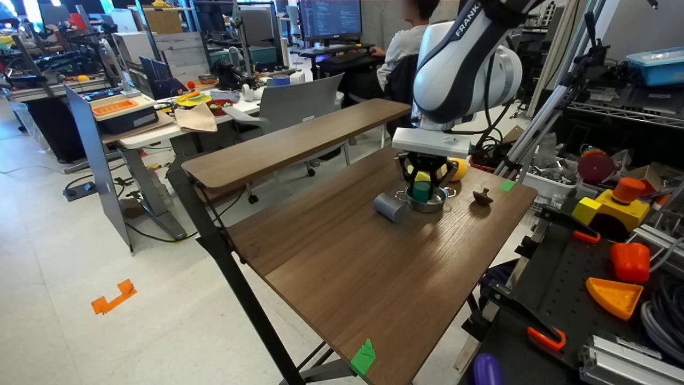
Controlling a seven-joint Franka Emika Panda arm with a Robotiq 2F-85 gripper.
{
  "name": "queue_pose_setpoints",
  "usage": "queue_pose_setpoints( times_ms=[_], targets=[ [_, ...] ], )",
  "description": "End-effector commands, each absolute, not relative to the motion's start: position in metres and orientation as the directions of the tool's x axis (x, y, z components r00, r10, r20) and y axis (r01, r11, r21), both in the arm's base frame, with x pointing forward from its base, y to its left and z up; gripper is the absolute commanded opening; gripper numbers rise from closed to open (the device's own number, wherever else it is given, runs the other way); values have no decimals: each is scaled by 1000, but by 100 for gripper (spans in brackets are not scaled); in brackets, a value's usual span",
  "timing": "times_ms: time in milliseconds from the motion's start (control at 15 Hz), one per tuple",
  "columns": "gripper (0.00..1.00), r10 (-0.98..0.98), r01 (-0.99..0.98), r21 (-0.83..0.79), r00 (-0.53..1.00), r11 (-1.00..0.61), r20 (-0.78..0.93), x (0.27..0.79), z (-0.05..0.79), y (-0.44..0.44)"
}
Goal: Pick up the green object and put it in the bowl
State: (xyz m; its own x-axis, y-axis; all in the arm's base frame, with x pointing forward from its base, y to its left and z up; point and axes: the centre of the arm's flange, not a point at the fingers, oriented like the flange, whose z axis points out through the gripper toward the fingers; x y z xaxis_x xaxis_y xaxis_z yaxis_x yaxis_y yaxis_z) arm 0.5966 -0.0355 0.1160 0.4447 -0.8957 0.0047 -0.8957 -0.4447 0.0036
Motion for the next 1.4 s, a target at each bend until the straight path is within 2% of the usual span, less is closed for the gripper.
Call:
queue_pose_setpoints(
  times_ms=[0, 200, 267, 867, 1333],
  targets=[
    [73, -903, -903, 11, 429, -429, -11, 603, 119, -35],
    [95, -901, -901, -8, 433, -433, -7, 597, 130, -34],
    [99, -900, -900, -14, 435, -435, -5, 594, 134, -34],
    [100, -888, -880, -124, 452, -459, 79, 548, 209, -16],
    [100, -878, -865, -152, 473, -479, 77, 524, 222, -4]
  ],
)
